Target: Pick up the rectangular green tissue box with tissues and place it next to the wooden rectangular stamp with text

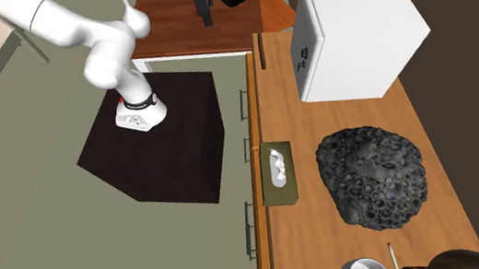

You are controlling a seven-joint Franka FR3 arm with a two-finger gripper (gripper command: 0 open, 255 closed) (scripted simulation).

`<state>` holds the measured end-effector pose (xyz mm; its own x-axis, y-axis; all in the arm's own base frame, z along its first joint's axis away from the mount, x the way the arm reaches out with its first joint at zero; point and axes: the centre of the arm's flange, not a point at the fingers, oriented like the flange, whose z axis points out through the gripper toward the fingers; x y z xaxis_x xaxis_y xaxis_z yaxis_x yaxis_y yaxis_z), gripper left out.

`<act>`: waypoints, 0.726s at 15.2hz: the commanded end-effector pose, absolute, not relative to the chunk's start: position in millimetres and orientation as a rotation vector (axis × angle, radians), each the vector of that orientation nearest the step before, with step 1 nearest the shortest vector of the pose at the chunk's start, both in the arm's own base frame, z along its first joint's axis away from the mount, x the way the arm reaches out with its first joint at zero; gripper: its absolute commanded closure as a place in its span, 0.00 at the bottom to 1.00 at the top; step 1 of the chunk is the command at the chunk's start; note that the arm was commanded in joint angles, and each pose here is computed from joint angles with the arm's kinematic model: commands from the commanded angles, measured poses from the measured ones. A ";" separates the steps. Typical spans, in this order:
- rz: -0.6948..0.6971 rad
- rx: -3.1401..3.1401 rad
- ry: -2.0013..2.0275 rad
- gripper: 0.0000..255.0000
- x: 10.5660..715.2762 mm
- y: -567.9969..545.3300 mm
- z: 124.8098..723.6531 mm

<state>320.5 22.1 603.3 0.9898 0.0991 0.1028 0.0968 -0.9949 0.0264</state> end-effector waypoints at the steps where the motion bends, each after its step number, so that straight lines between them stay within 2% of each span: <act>1: 0.162 3.112 0.153 0.00 320.5 22.1 603.3; 11: 0.246 3.217 -0.134 0.00 381.9 -92.8 550.3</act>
